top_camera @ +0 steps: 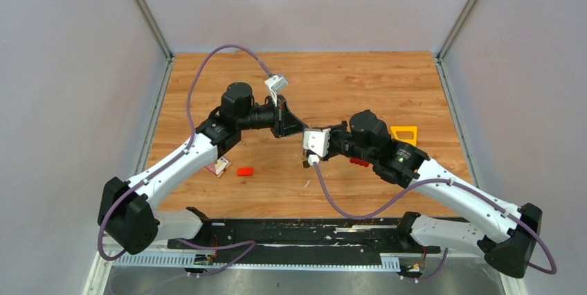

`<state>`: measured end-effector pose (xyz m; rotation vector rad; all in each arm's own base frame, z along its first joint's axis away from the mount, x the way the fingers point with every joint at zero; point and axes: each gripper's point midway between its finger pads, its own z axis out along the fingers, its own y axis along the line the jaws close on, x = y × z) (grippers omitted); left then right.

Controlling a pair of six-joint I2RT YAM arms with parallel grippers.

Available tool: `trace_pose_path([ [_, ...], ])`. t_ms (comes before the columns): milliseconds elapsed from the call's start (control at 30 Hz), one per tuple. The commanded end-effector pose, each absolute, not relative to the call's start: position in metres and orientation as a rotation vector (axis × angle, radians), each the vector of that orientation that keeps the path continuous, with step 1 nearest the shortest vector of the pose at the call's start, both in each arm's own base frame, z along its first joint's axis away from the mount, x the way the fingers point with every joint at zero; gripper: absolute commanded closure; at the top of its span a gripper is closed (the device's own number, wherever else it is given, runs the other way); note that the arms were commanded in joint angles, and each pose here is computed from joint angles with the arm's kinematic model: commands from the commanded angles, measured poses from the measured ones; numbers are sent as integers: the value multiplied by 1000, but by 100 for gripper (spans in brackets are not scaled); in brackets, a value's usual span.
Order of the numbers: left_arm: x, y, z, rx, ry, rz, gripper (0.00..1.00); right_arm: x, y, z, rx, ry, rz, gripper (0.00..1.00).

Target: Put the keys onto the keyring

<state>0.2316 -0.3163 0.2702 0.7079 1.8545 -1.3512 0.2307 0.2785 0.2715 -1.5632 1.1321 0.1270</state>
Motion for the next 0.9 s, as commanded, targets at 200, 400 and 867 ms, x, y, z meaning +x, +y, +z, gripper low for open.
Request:
trace_pose_path([
  [200, 225, -317, 295, 733, 1754, -1374, 100, 238, 280, 291, -1482, 1122, 101, 100],
  [400, 225, -317, 294, 736, 1753, -1375, 100, 237, 281, 290, -1490, 1121, 107, 100],
  [867, 224, -317, 296, 737, 1745, -1376, 100, 230, 284, 284, -1538, 1107, 142, 100],
])
